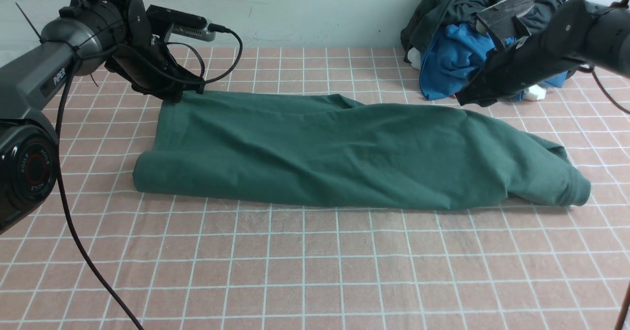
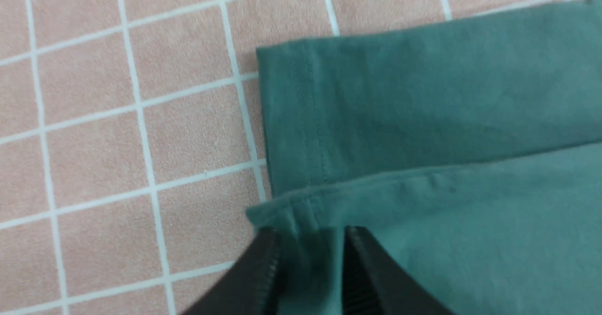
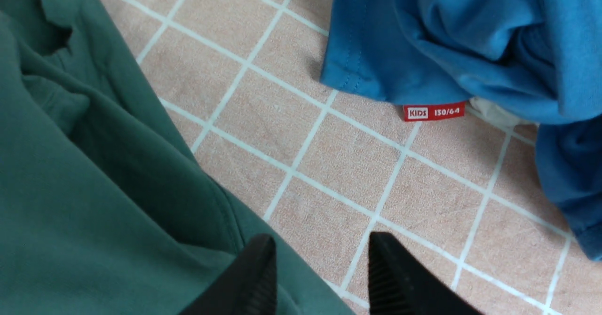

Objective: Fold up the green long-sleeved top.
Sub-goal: Use both arms to drag the lower edge of the fabric forward and fold it over the upper edge

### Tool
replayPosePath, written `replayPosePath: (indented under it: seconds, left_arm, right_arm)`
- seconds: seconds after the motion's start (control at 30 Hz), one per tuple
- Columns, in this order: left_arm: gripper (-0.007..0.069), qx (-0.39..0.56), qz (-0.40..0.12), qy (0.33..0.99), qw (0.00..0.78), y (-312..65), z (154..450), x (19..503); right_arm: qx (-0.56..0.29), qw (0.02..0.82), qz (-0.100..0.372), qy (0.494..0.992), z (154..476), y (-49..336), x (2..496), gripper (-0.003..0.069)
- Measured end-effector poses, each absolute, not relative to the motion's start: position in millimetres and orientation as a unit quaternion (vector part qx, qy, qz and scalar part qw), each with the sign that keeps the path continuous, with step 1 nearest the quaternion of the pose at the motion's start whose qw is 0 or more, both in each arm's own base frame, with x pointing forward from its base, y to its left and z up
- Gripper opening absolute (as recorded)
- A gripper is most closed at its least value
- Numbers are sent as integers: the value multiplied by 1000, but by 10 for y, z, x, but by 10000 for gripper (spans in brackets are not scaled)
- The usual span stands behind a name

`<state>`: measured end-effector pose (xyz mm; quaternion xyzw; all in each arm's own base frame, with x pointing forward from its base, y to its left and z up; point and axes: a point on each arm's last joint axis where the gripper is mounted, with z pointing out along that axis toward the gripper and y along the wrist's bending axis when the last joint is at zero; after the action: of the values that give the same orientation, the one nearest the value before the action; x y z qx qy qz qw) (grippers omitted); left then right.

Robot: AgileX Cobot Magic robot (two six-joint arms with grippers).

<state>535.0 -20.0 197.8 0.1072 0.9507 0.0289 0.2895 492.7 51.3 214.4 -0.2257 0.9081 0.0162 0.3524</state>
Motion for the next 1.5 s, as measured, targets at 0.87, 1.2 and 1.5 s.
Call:
replayPosePath:
  seconds: [0.87, 1.2, 1.5]
  left_arm:
    - [18, 23, 3, 960, 279, -153, 1747, 5432]
    - [274, 11, -12, 963, 268, -19, 1562, 5463]
    - [6, 38, -7, 959, 282, -25, 1688, 5458]
  right_arm:
    - [-241, 315, 41, 917, 1904, 554, 4927, -5]
    - [-243, 322, 38, 914, 1911, 551, 4938, -6]
    - [-242, 323, 38, 914, 1913, 552, 4939, -6]
